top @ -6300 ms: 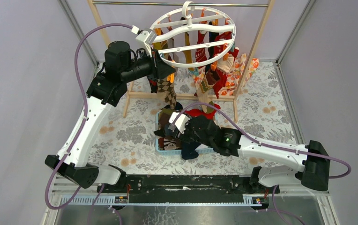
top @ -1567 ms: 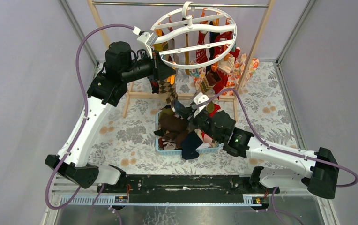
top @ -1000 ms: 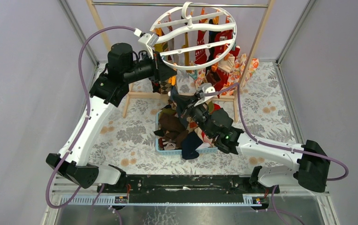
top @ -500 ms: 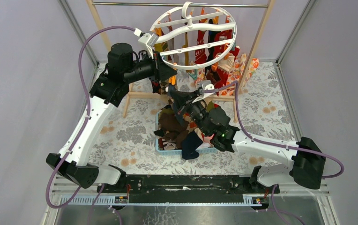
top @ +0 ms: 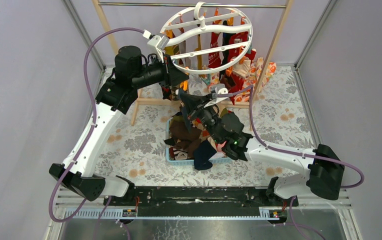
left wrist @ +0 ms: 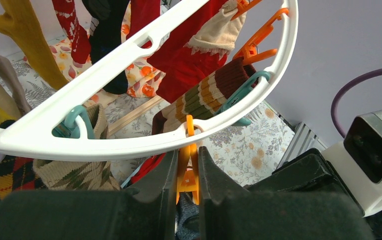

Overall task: Clip the socks to the hanger
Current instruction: Clamp the sock onto the hanger.

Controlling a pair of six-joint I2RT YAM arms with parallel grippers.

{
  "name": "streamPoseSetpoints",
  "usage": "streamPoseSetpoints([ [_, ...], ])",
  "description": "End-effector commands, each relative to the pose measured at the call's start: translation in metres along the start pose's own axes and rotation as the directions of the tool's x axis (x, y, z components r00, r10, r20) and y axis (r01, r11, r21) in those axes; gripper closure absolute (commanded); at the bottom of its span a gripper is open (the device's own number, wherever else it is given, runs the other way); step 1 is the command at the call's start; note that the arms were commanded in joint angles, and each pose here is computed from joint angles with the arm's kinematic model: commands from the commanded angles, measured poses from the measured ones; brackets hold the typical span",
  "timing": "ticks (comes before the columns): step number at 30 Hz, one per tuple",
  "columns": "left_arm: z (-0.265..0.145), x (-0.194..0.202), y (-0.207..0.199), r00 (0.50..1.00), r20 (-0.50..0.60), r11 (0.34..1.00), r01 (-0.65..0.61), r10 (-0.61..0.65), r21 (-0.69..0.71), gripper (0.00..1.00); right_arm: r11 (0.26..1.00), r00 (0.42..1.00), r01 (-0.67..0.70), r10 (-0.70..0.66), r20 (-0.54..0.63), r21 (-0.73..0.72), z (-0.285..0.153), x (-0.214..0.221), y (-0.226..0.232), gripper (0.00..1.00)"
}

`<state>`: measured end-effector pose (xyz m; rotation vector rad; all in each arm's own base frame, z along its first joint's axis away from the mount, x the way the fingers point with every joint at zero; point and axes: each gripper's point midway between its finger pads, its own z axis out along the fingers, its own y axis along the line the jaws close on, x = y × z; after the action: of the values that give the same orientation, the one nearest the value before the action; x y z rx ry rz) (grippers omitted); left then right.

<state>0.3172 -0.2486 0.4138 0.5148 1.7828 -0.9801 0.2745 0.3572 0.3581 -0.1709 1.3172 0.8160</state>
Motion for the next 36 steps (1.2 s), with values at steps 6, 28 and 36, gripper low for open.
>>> streamPoseSetpoints([
  [6, -0.003, 0.003, -0.006, 1.000, -0.013, 1.000, 0.004, -0.004, 0.020, 0.90, 0.998, 0.986, -0.068, 0.065, 0.156, 0.014, 0.014, -0.051, 0.006, 1.00],
  [28, -0.003, 0.003, -0.001, 1.000, -0.009, 1.000, -0.006, 0.006, -0.005, 0.62, 0.978, 0.945, -0.199, 0.177, 0.276, 0.057, 0.026, -0.072, 0.002, 1.00],
  [36, -0.005, 0.002, -0.001, 1.000, -0.005, 1.000, -0.015, 0.015, -0.012, 0.52, 0.972, 0.933, -0.232, 0.214, 0.289, 0.027, 0.026, -0.077, 0.007, 0.78],
])
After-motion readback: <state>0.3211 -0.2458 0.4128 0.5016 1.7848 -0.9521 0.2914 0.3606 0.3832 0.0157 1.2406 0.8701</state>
